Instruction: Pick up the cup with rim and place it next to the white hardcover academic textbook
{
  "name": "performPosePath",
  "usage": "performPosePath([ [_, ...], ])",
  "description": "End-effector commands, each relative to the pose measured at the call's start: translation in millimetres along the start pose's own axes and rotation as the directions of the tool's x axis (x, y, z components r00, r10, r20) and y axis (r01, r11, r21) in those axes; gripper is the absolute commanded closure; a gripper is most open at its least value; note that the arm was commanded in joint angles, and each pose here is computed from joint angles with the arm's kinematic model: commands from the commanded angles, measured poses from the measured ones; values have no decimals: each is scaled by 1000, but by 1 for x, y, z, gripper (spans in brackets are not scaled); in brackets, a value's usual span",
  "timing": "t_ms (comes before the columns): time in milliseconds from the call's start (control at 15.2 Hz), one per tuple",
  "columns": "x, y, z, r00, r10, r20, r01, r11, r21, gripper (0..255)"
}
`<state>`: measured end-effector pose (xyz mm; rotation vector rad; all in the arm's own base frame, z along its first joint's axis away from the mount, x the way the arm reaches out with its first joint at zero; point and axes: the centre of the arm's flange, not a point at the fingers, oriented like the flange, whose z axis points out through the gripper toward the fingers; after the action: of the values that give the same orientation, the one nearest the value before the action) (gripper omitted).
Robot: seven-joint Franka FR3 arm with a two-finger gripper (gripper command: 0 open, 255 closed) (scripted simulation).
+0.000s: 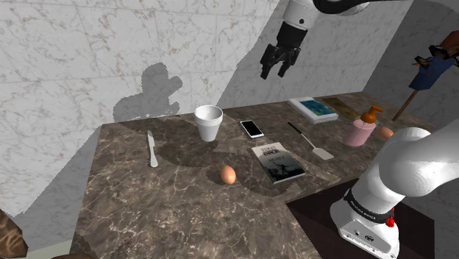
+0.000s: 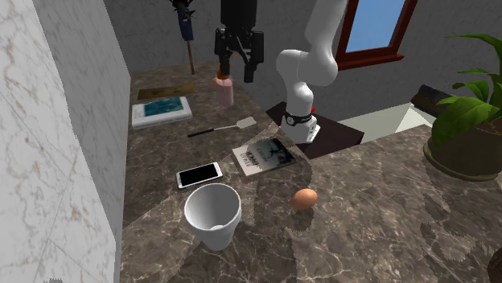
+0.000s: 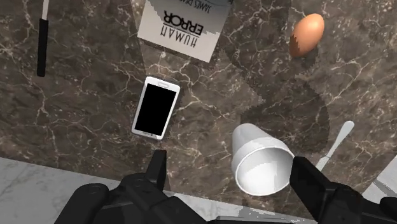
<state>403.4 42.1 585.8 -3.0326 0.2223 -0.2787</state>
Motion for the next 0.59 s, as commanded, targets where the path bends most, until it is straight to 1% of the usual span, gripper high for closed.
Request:
performPosePath([
  [0, 15, -7, 21, 1000, 7, 12, -7, 1000, -4, 0],
  [528, 79, -36, 107, 998, 34, 62, -32, 999, -23, 0],
])
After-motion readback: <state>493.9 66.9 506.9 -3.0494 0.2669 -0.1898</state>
